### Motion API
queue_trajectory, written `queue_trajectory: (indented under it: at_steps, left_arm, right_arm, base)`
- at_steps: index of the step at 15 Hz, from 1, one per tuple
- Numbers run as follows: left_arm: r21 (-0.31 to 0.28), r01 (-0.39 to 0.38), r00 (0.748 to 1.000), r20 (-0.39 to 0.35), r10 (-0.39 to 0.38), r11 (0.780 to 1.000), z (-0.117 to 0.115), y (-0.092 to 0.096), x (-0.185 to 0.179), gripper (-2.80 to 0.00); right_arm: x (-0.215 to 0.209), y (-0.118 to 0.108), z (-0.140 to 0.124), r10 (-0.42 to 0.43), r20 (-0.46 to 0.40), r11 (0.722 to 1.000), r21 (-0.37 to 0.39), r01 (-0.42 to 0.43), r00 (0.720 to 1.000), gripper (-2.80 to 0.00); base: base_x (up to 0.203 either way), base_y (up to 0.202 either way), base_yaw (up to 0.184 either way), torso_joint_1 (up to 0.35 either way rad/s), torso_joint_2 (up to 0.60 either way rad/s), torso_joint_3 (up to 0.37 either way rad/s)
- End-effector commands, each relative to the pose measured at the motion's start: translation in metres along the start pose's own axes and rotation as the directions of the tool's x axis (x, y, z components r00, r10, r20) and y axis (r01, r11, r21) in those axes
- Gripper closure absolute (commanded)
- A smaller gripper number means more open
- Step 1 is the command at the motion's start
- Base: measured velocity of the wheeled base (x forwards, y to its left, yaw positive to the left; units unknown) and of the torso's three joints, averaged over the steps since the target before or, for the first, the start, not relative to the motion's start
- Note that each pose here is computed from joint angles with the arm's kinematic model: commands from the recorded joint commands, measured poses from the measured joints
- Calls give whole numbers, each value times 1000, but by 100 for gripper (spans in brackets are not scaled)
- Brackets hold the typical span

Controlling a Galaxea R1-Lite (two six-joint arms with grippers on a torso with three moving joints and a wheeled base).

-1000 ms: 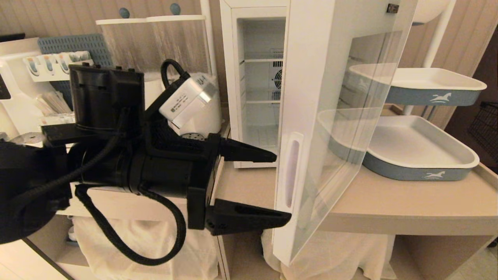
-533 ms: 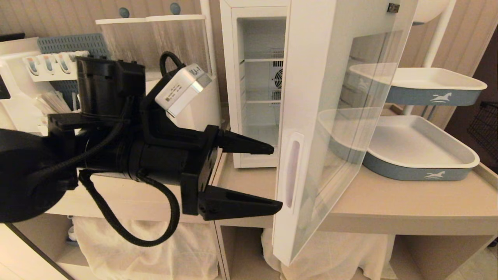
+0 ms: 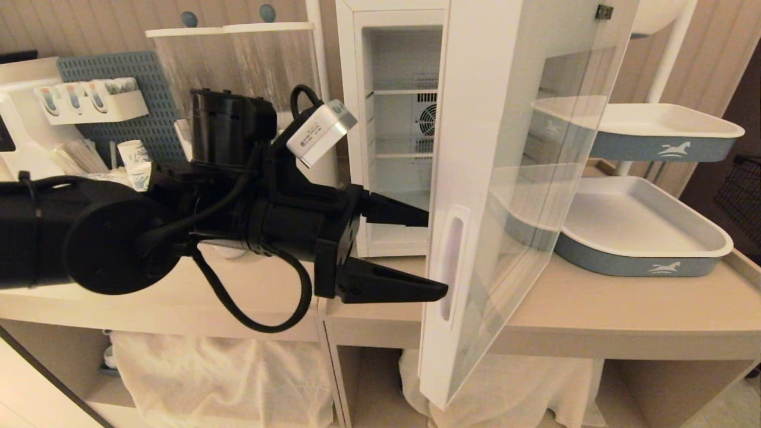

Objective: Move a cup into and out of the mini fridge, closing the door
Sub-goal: Open the freezer door

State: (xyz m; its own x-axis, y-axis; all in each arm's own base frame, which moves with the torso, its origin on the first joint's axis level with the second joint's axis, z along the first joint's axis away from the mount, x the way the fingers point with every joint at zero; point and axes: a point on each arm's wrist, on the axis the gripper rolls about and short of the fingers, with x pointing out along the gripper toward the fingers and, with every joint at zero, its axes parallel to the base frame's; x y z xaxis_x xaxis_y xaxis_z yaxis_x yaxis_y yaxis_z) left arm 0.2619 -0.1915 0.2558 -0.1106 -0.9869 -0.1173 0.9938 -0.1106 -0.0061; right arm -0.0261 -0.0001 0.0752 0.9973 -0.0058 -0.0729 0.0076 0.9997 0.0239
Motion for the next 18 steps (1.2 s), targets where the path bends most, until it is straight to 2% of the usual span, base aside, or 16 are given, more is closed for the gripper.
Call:
queue_trajectory:
  at_steps: [1, 5, 7, 10, 12, 13, 15, 16, 17, 18]
  left_arm:
    - [-13, 18, 1000, -4, -18, 1000, -4, 5, 6, -280]
    - [-36, 72, 997, 5, -72, 997, 5, -11, 21, -280]
    - [-93, 144, 989, 31, -141, 985, 26, -41, 34, -280]
    - [-88, 174, 984, 57, -170, 981, 50, -85, 41, -280]
    - [-90, 199, 979, 66, -193, 976, 56, -110, 42, -280]
    - [-95, 153, 987, 65, -147, 984, 57, -119, 40, -280]
    - [-116, 23, 998, 53, -17, 993, 56, -122, 35, -280]
    - [-127, -80, 996, 40, 86, 989, 55, -121, 29, -280]
    - [-138, -211, 976, 22, 216, 968, 53, -118, 19, -280]
    - [-147, -366, 929, 4, 370, 919, 50, -112, 4, -280]
  right_arm:
    - [0, 0, 0, 1, -2, 1000, 0, -1, 1000, 0]
    - [0, 0, 0, 1, -2, 1000, 0, -1, 1000, 0]
    - [0, 0, 0, 0, -2, 1000, 0, 0, 1000, 0]
    - [0, 0, 0, 0, -2, 1000, 0, 0, 1000, 0]
    - [0, 0, 0, 1, -2, 1000, 0, -1, 1000, 0]
    - [0, 0, 0, 1, -2, 1000, 0, -1, 1000, 0]
    - [0, 0, 0, 1, -2, 1000, 0, -1, 1000, 0]
    - [0, 0, 0, 0, -2, 1000, 0, 0, 1000, 0]
    - [0, 0, 0, 1, -2, 1000, 0, -1, 1000, 0]
    - [0, 0, 0, 1, -2, 1000, 0, -1, 1000, 0]
  base:
    - [0, 0, 0, 0, 0, 0]
    - [0, 0, 0, 0, 0, 0]
    - [0, 0, 0, 0, 0, 0]
    - [0, 0, 0, 0, 0, 0]
    - [0, 0, 0, 0, 0, 0]
    - [0, 0, 0, 0, 0, 0]
    - [0, 0, 0, 0, 0, 0]
    - [0, 0, 0, 0, 0, 0]
    - [0, 0, 0, 0, 0, 0]
    - [0, 0, 0, 0, 0, 0]
